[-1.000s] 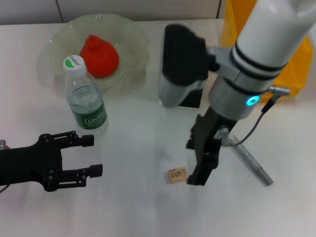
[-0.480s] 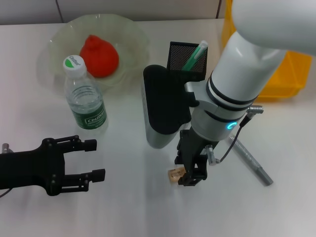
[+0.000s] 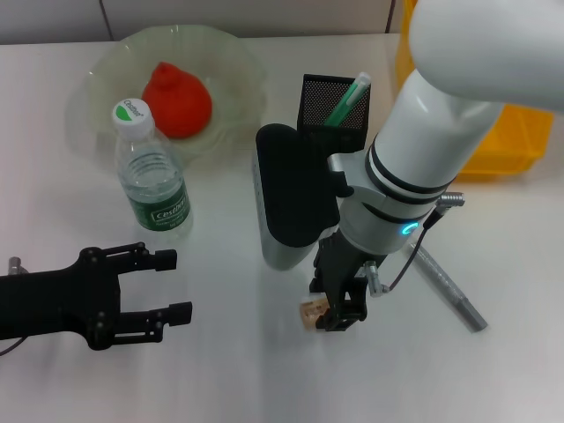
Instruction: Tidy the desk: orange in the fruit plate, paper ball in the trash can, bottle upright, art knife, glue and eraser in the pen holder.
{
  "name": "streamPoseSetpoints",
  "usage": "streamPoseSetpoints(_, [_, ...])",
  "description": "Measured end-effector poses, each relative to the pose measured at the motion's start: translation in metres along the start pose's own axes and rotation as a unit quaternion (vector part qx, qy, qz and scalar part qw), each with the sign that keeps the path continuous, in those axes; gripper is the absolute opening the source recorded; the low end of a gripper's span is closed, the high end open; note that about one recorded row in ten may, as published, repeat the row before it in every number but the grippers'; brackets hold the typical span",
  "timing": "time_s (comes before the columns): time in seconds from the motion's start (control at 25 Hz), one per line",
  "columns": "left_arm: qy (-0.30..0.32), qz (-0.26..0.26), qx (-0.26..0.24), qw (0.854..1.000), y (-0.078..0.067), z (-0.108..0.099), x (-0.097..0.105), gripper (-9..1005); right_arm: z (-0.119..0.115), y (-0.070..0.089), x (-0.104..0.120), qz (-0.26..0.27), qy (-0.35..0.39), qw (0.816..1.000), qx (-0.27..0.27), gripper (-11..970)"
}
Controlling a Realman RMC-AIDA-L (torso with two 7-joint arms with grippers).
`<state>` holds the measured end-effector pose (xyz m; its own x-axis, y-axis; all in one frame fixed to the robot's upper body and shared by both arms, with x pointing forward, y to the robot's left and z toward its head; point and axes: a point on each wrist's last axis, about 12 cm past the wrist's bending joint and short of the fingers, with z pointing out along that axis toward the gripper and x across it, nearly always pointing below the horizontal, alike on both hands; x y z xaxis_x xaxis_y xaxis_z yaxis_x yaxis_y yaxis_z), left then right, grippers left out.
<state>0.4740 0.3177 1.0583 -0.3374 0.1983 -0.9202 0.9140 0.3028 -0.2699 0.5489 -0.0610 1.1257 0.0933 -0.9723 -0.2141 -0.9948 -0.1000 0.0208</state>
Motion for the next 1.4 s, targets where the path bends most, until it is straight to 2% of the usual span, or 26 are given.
streamPoseSetpoints(0.4, [0.001, -0.001, -0.005, 1.0, 0.001, 0.001, 0.001, 788, 0.007, 0.005, -0.001, -0.015, 0.007, 1.0, 0.001, 331])
streamPoseSetpoints(0.6, [0.003, -0.005, -0.009, 1.0, 0.002, 0.0, 0.001, 788, 0.0, 0.006, -0.002, -0.017, -0.007, 1.0, 0.002, 289])
streamPoseSetpoints(0.72, [0.004, -0.005, -0.009, 1.0, 0.002, 0.0, 0.001, 788, -0.023, 0.001, 0.001, 0.0, -0.035, 0.999, 0.017, 260])
streamPoseSetpoints(0.88, [0.005, -0.005, -0.012, 1.0, 0.002, -0.001, 0.001, 788, -0.077, -0.02, 0.023, 0.062, -0.087, 0.989, 0.099, 273])
streamPoseSetpoints(0.92, [0.005, -0.005, -0.013, 1.0, 0.003, -0.002, 0.001, 788, -0.101, -0.029, 0.036, 0.095, -0.12, 0.978, 0.145, 276])
streamPoseSetpoints(0.96, [0.005, -0.005, -0.013, 1.0, 0.003, -0.002, 0.001, 788, -0.101, -0.029, 0.036, 0.095, -0.12, 0.978, 0.145, 279])
streamPoseSetpoints(1.08, [0.004, -0.005, -0.014, 1.0, 0.003, -0.002, 0.001, 788, -0.129, -0.044, 0.054, 0.143, -0.176, 0.951, 0.212, 288])
streamPoseSetpoints(1.12, [0.004, -0.004, -0.014, 1.0, 0.004, -0.002, 0.0, 788, -0.134, -0.052, 0.062, 0.166, -0.191, 0.939, 0.235, 291])
streamPoseSetpoints(1.16, [0.004, -0.004, -0.014, 1.0, 0.004, -0.002, 0.0, 788, -0.134, -0.052, 0.062, 0.166, -0.191, 0.939, 0.235, 295])
streamPoseSetpoints(1.2, [0.004, -0.004, -0.014, 1.0, 0.004, -0.002, 0.0, 788, -0.133, -0.059, 0.066, 0.181, -0.195, 0.931, 0.248, 298])
streamPoseSetpoints(1.4, [0.003, -0.003, -0.013, 1.0, 0.006, -0.001, -0.003, 788, -0.129, -0.066, 0.069, 0.19, -0.201, 0.925, 0.259, 313])
